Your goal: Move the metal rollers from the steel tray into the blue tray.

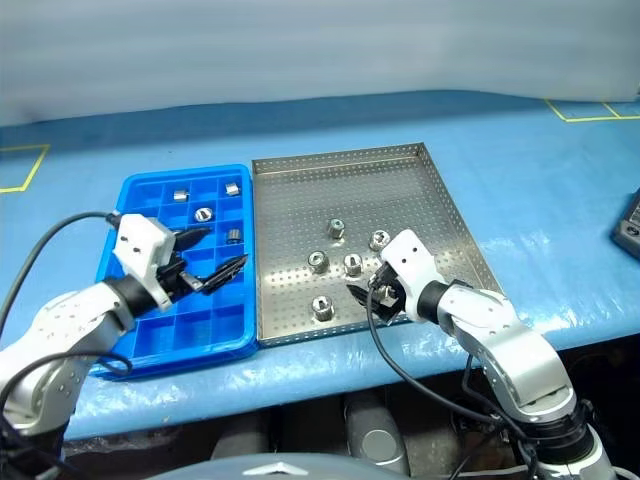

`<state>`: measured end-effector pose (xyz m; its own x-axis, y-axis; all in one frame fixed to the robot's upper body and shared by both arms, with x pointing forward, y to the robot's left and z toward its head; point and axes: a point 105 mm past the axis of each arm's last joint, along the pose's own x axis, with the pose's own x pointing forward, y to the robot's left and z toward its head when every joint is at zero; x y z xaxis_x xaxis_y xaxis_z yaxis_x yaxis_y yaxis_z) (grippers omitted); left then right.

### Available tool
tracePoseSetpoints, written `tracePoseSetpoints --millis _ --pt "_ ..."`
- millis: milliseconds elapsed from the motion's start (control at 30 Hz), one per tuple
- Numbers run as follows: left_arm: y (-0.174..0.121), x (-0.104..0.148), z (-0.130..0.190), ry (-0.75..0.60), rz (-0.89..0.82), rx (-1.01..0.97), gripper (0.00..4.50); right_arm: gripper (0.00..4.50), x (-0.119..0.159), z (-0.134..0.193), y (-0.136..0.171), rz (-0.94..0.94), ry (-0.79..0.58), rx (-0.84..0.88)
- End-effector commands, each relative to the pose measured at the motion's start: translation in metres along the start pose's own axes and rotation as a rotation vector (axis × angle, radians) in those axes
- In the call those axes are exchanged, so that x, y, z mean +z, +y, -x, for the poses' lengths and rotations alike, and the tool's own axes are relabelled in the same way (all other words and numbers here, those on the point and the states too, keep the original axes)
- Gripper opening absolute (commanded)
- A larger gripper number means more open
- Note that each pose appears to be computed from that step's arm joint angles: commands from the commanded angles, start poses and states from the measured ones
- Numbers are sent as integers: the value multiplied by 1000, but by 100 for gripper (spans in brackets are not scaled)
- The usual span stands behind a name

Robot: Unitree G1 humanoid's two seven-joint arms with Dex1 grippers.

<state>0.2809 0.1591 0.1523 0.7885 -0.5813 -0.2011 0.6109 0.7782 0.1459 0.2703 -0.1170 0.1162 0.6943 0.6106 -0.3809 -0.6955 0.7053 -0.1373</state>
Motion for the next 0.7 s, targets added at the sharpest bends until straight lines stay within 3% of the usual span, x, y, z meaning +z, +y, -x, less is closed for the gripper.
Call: tracePoseSetpoints --millis 33,233,700 --pt "-3 14 -19 -10 -54 -118 449 448 13 6 0 24 -60 -26" --pt "-14 22 -53 22 -105 -314 449 448 12 7 3 2 -76 -40" --pt "-21 -16 -103 226 -122 -469 449 448 9 12 6 -24 -89 -80"
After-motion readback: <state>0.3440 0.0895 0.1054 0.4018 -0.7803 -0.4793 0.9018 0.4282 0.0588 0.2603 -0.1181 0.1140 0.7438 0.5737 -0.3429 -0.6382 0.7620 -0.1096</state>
